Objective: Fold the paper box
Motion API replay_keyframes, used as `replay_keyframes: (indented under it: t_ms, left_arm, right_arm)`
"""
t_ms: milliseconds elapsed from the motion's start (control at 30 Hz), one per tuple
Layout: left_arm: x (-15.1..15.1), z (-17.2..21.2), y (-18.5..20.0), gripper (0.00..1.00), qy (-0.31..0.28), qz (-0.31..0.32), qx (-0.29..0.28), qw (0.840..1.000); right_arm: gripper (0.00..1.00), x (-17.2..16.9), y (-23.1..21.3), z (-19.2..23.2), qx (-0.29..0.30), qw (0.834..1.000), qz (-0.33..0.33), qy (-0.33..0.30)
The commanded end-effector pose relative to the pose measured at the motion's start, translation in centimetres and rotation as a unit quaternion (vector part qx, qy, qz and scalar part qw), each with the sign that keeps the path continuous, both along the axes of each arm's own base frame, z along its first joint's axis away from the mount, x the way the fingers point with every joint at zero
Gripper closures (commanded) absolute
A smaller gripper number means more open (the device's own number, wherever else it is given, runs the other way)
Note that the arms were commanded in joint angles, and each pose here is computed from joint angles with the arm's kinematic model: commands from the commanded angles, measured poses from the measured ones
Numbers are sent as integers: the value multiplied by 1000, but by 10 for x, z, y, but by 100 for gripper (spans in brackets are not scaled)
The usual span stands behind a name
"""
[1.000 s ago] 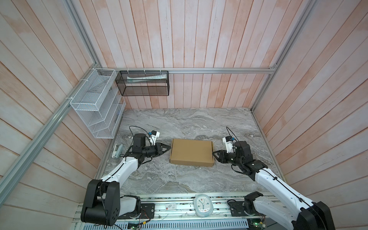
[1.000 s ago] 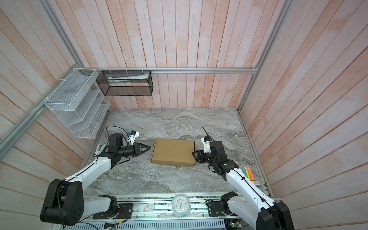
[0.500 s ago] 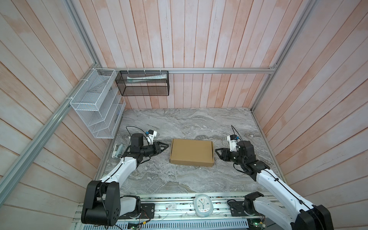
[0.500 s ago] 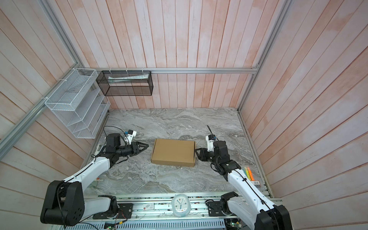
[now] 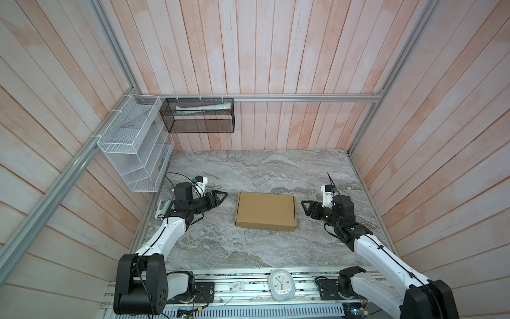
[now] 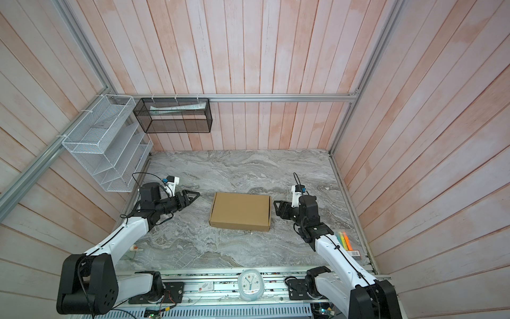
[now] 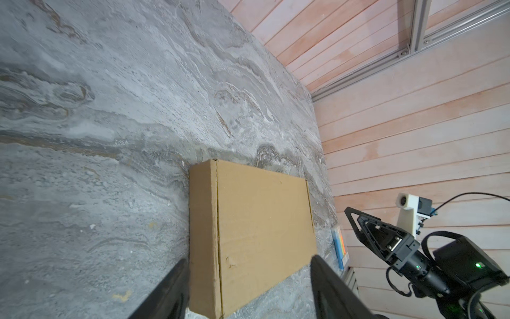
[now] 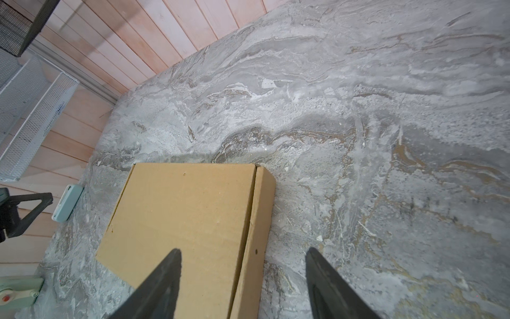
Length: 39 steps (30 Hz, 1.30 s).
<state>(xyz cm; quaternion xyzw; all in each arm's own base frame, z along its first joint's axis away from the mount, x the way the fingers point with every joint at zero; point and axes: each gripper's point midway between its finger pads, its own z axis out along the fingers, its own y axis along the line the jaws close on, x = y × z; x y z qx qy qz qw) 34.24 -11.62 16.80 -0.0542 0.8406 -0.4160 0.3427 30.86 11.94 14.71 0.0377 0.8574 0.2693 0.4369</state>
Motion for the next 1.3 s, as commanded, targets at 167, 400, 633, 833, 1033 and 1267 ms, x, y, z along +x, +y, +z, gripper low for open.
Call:
replay_keyframes:
  t_ms: [167,400,633,833,1033,1267]
  left_arm:
    - [7,9,36,14,-56,90,74,992]
    - [10,24,70,12,-94,173,130,972]
    - [11,22,112,9,-103,256,224,935]
    - [3,17,151,6,-152,345,291,879]
    - [1,13,169,0,-181,393,309,847]
    - [13,-2,171,0,-199,388,333,836]
  right_arm:
    - [2,14,-24,7,-22,997,-58,-54]
    - [2,22,-44,8,-33,991,-101,-76]
    - [2,33,-61,24,-49,985,-134,-99]
    - [2,39,-64,47,-66,978,-134,-146]
    - [2,36,-73,58,-114,965,-138,-193]
    - [2,32,-83,57,-134,959,-158,-193]
